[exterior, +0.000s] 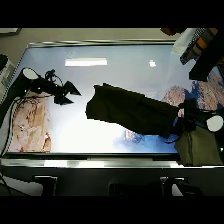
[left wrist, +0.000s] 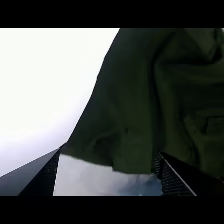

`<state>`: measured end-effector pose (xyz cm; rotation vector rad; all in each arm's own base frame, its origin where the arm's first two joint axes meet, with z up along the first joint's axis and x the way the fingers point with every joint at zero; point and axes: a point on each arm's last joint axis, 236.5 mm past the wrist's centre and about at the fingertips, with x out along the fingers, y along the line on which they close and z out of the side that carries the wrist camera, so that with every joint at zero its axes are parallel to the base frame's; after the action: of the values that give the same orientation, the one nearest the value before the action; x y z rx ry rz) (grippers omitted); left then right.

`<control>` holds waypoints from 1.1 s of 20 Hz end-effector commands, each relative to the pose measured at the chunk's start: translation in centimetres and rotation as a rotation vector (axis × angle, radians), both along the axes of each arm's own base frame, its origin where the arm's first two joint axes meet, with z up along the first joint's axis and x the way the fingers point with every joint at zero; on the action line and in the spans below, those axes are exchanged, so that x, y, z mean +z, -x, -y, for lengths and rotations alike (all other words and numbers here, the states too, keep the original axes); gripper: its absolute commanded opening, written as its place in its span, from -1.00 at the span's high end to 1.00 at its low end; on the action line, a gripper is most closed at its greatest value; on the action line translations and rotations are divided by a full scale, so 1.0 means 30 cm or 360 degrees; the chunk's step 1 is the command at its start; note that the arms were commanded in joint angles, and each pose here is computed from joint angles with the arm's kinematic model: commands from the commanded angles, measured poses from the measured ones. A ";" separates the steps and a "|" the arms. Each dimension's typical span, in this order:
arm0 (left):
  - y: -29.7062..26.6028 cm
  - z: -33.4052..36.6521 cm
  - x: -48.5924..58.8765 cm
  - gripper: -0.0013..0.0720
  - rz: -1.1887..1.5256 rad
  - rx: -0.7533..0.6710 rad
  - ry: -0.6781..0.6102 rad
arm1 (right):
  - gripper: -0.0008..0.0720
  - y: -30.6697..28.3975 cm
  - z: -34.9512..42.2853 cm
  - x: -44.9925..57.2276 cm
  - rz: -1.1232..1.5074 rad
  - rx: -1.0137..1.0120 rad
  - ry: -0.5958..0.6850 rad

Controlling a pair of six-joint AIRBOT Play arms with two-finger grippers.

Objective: Fold the clothes and pants, and hang the long-sleeved shirts on hangers.

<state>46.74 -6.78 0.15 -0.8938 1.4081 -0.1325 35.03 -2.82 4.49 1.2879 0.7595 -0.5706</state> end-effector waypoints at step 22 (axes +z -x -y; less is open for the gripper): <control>0.033 0.374 -0.313 0.91 -0.0057 0.0563 0.0239 | -0.51 0.176 -0.100 0.109 -0.0032 0.0167 -0.0051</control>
<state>44.87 -18.13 -9.46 -1.2105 1.2980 0.0279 29.73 0.05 7.68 1.2544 0.8513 -0.4918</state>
